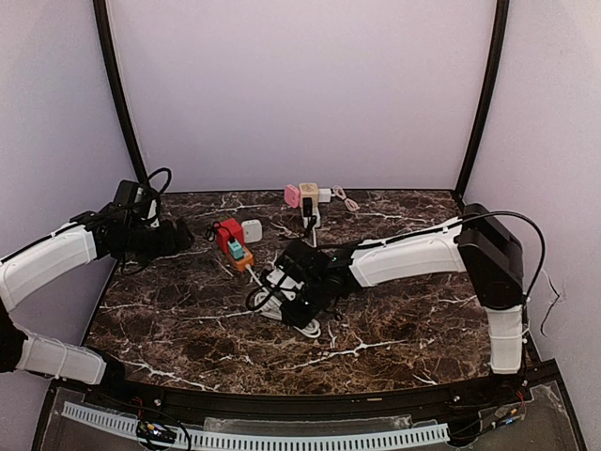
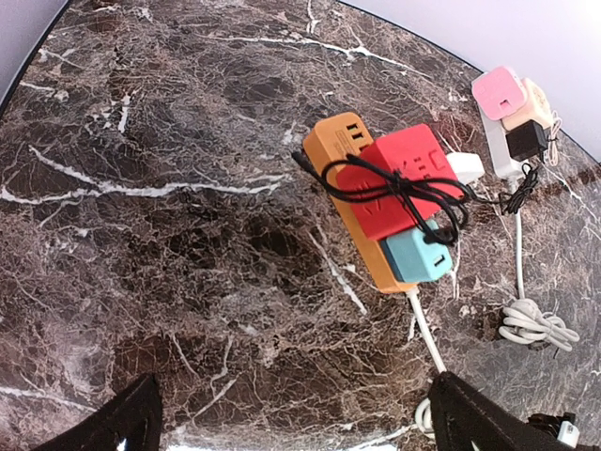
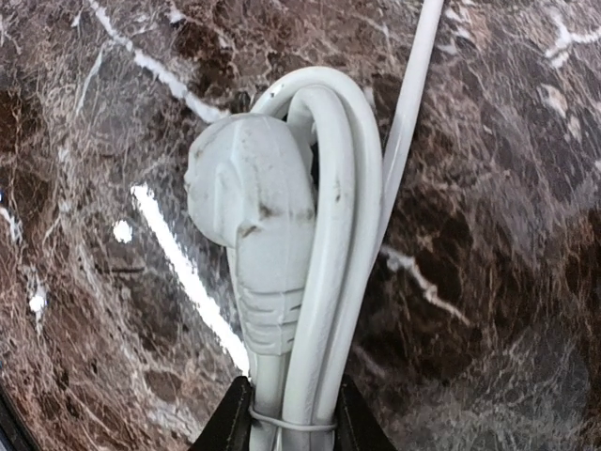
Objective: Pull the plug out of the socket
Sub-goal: Move the socket to the center of the board.
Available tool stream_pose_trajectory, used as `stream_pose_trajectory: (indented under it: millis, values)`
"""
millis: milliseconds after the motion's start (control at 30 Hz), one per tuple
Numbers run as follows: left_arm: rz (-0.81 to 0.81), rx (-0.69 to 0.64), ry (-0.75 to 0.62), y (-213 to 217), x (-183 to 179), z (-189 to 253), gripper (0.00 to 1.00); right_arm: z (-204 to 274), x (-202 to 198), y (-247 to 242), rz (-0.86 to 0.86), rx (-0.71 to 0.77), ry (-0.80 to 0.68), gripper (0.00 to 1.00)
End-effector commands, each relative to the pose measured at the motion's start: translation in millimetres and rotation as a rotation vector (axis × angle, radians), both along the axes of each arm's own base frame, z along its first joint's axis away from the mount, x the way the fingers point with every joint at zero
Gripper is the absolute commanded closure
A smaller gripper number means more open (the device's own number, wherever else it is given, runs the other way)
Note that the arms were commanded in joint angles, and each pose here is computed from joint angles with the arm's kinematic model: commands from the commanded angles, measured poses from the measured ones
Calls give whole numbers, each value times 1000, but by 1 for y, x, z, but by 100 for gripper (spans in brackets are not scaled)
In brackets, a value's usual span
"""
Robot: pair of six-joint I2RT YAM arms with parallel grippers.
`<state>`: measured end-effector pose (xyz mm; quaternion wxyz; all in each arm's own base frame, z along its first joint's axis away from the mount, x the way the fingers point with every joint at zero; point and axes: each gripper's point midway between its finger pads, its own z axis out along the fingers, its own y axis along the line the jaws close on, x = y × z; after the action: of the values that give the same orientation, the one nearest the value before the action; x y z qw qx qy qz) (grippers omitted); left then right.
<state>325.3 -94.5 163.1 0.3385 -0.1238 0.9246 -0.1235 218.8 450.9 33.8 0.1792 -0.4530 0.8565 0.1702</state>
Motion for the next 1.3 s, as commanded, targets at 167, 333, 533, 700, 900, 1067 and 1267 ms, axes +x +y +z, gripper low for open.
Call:
stream_pose_trajectory:
  millis: [167,333,533,700,900,1067,1267]
  values:
    - [-1,-16,-12,0,-1,12,0,-4,-34,-70,-43,-79,19,85]
    - [-2,-17,-14,0,0,13,0,-18,-47,-117,-87,-153,17,84]
    - [-6,-18,-14,-2,2,14,0,-26,-52,-146,-125,-203,24,82]
    - [-10,-12,-11,-2,3,12,0,-15,-43,-146,-144,-188,-19,42]
    - [-13,-6,-13,-2,5,12,0,18,-20,-117,-136,-124,-108,25]
    - [-25,-12,-21,-4,6,14,0,46,6,-80,-105,-47,-199,24]
    - [-28,-13,-50,-4,7,24,0,51,38,-43,-80,-39,-284,26]
